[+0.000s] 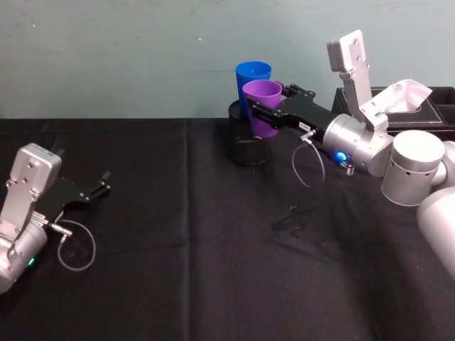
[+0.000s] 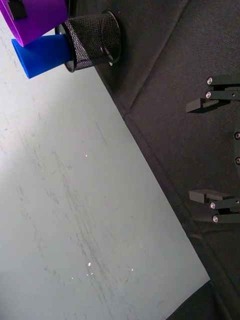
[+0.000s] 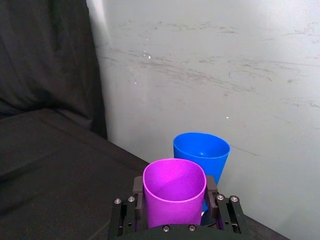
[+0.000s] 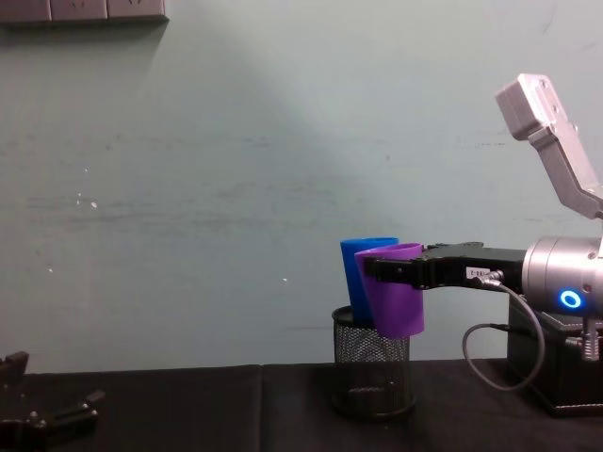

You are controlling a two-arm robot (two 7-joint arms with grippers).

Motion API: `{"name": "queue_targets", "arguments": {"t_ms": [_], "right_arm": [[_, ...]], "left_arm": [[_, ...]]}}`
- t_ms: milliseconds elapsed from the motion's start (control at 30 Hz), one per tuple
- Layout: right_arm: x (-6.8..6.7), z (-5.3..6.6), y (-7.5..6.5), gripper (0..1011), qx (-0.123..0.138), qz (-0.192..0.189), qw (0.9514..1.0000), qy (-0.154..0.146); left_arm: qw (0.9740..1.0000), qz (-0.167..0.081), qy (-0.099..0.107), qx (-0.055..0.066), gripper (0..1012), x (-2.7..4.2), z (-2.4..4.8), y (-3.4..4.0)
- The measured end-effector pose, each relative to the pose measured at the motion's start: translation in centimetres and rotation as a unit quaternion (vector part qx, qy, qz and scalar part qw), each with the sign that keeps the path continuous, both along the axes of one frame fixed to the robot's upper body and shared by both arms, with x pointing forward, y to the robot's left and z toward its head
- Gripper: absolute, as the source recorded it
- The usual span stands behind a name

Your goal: Pick up one cup with a gripper and tap it against the other cup.

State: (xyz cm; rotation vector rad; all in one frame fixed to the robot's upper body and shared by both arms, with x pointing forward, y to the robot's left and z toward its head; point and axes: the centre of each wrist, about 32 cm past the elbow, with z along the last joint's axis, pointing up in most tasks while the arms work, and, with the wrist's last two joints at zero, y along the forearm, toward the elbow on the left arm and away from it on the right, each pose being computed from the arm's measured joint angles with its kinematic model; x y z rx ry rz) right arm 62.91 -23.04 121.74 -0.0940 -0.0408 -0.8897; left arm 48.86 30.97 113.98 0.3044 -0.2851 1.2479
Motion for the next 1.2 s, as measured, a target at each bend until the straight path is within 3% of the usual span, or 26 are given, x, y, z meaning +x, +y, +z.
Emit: {"name": "queue_targets", "arguments": {"t_ms": [1200], "right_arm": [[-0.04,-0.03,0.01,718,0.0,-0.001,1.0,0.0]], "left_arm": [[1.0,0.0,0.0,0.0,1000,0.0,0.0,0.0]]}}
